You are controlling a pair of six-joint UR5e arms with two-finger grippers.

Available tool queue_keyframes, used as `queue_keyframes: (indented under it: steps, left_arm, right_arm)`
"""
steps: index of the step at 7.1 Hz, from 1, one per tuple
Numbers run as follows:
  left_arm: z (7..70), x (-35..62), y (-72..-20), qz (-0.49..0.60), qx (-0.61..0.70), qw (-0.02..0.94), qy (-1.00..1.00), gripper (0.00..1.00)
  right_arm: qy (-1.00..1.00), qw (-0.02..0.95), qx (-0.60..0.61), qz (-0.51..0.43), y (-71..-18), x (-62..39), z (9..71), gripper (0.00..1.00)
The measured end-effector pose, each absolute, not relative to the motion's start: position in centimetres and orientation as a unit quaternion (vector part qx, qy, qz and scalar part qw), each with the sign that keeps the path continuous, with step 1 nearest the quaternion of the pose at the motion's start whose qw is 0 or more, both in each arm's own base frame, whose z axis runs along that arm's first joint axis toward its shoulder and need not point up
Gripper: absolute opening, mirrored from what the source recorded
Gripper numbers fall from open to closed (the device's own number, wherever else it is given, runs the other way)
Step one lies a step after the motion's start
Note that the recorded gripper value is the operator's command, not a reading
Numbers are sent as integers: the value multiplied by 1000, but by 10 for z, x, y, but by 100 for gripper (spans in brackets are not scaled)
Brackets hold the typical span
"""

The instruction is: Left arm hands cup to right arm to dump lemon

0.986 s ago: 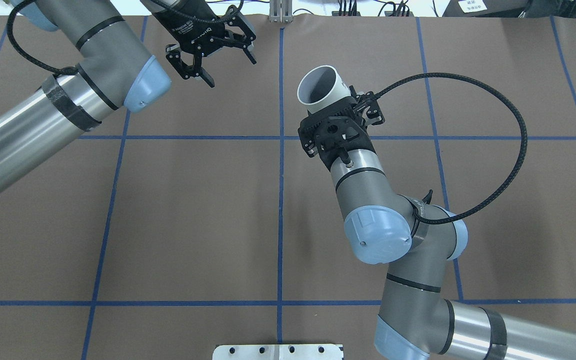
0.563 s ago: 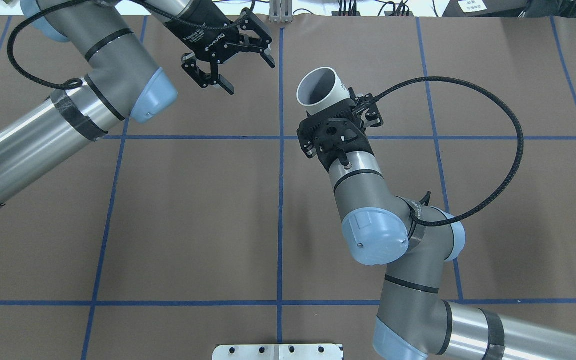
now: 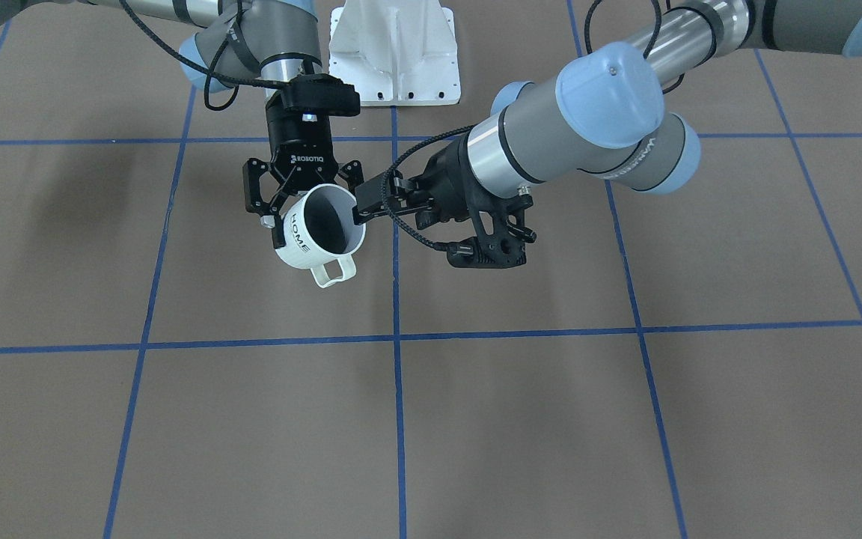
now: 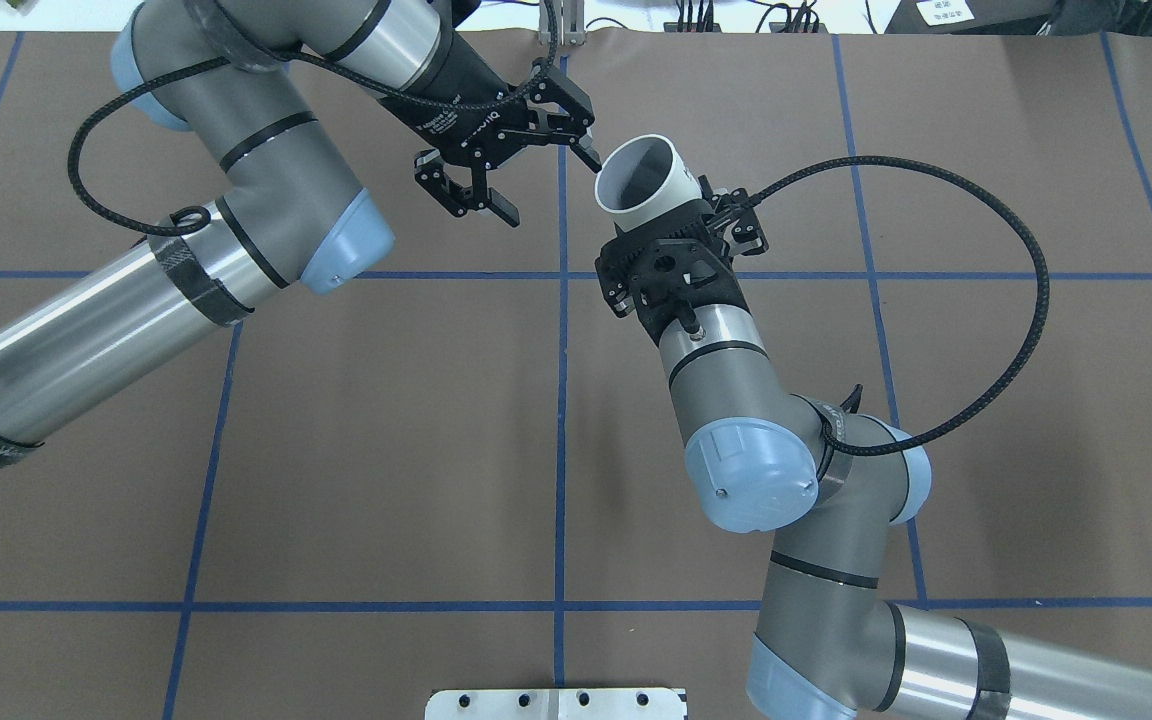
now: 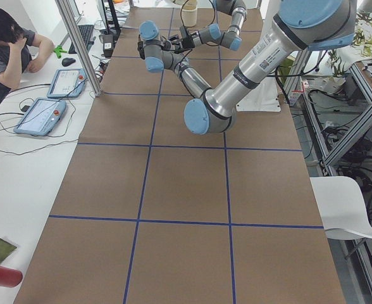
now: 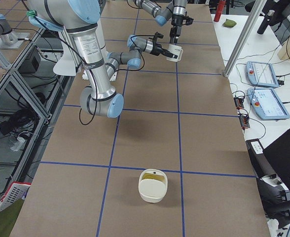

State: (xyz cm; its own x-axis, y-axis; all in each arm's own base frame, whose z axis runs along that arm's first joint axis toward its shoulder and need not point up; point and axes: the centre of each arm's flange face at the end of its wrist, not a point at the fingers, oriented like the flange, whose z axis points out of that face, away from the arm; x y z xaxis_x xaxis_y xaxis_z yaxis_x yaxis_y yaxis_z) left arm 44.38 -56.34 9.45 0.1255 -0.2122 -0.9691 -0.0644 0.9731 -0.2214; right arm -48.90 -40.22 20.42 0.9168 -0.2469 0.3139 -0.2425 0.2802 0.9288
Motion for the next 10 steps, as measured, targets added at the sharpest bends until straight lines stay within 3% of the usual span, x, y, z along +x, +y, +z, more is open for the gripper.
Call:
queue_keyframes:
  steps: [5, 10]
  left_arm:
    - [84, 463, -557, -50, -98, 743, 660, 54]
    - [77, 468, -561, -50, -98, 743, 660, 38]
  right_arm:
    - [-206, 774, 599, 0, -401, -490, 206, 6]
    - [-207, 775, 597, 2, -401, -491, 209, 6]
